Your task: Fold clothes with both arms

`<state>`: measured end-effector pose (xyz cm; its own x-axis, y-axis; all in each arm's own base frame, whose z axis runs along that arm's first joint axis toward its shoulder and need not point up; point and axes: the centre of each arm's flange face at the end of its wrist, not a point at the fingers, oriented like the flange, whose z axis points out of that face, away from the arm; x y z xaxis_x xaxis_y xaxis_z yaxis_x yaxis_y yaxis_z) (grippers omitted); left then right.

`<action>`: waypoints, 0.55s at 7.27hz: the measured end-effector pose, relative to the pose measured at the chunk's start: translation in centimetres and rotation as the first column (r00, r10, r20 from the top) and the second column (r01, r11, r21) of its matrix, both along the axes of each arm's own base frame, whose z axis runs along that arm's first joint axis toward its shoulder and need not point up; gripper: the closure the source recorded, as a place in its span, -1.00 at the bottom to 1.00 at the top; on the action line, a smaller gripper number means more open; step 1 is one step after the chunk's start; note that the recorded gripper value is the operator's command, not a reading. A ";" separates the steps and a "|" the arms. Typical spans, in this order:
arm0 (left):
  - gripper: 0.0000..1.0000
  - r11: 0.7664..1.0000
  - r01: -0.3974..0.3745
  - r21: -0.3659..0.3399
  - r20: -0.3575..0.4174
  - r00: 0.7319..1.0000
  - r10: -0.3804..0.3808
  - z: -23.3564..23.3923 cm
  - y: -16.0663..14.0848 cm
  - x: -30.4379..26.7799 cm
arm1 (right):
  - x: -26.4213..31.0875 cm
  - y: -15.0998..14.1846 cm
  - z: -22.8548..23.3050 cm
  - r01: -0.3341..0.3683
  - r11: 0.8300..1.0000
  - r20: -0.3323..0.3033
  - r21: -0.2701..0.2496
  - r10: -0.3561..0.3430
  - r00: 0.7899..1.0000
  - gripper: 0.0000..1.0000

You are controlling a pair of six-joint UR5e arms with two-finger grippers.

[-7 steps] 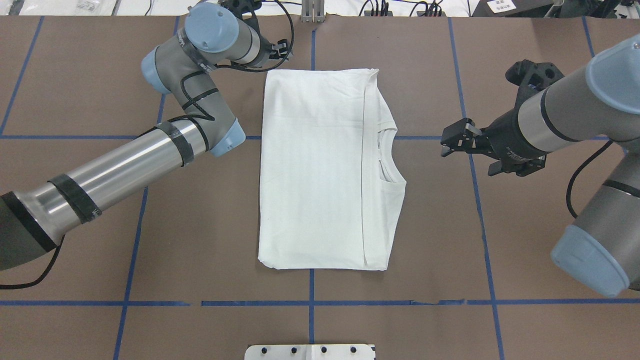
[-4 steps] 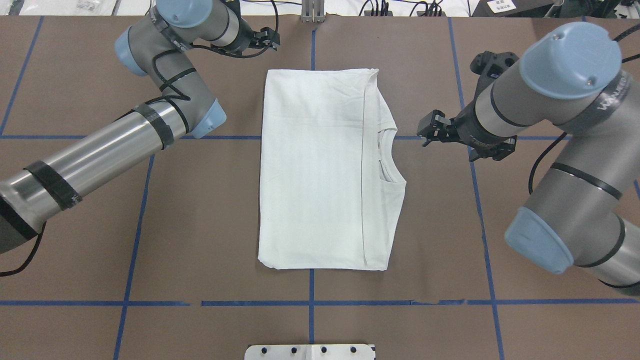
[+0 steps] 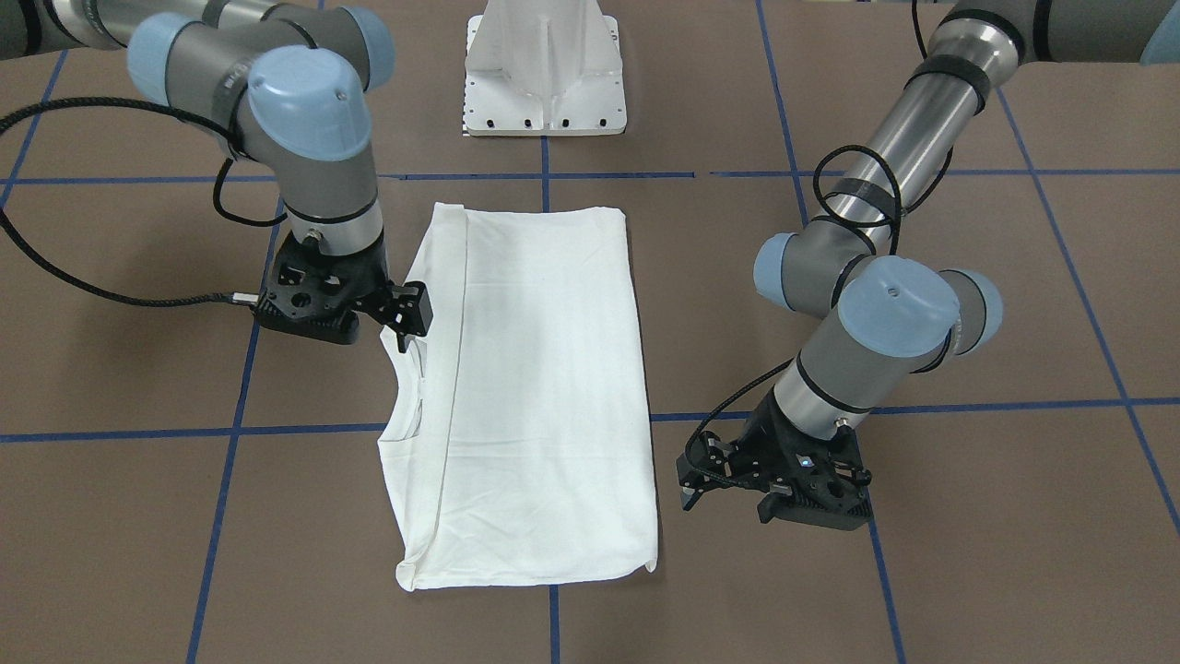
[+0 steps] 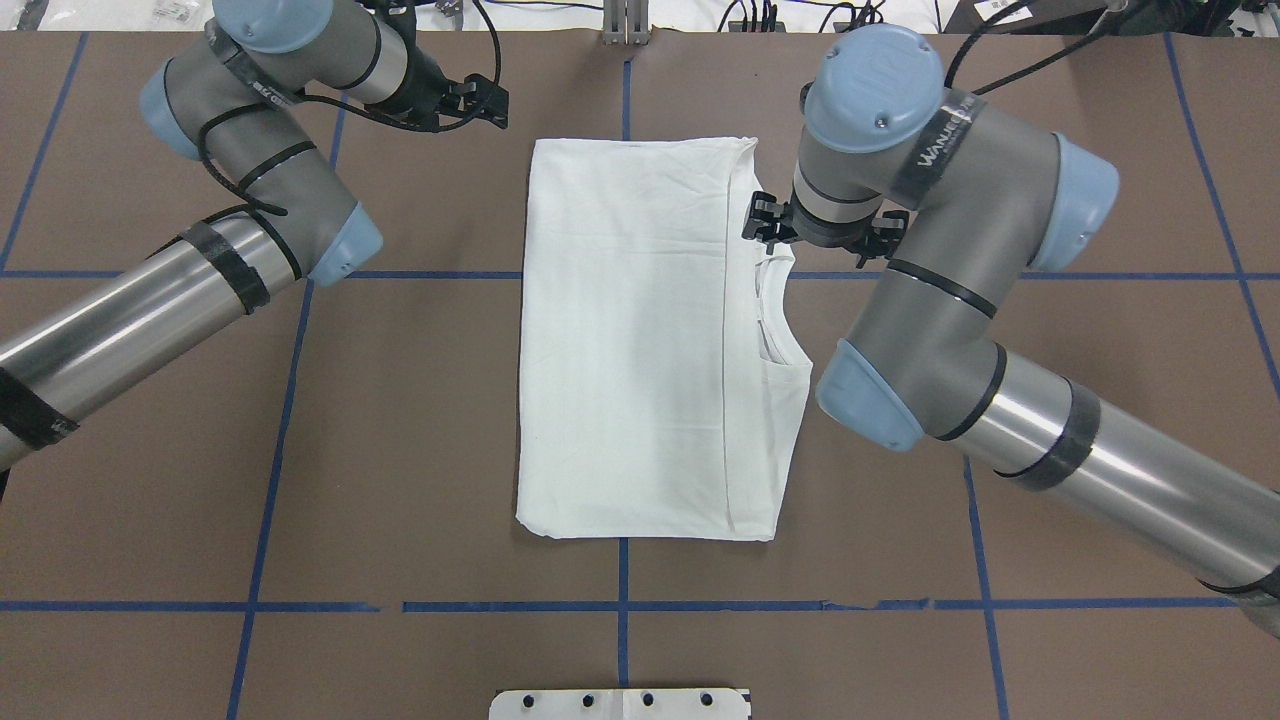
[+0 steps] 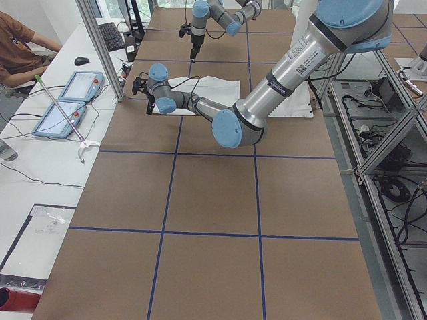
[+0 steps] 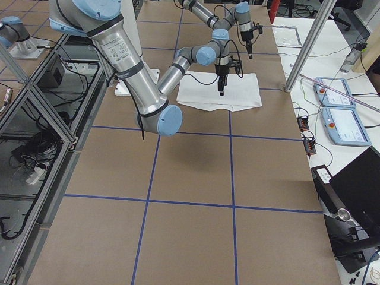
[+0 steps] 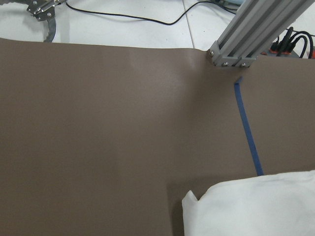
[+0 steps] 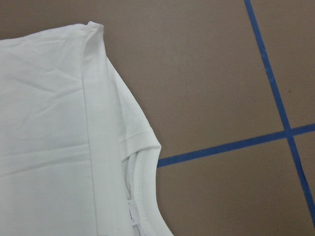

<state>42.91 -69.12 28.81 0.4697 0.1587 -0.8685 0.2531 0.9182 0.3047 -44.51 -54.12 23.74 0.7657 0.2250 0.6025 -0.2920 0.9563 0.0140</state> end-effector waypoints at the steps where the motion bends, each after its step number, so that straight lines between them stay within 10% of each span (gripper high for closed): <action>1: -1.00 1.000 -0.003 0.016 -0.015 1.000 0.003 -0.3 0.8 -1.0 | -2.4 -2.6 1.3 -0.007 1.000 -0.001 0.024 0.007 1.000 -1.00; 4: -1.00 0.999 -0.005 0.053 -0.047 0.999 0.007 -1.3 2.0 -2.3 | -6.6 -10.7 2.2 -0.058 0.996 -0.031 0.072 0.061 0.998 -1.00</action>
<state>40.58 -67.15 27.54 0.4272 0.2075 -0.8800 0.2629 0.9027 0.3405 -51.07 -64.83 25.89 0.7719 0.2281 0.5934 -0.3465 0.9335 0.0920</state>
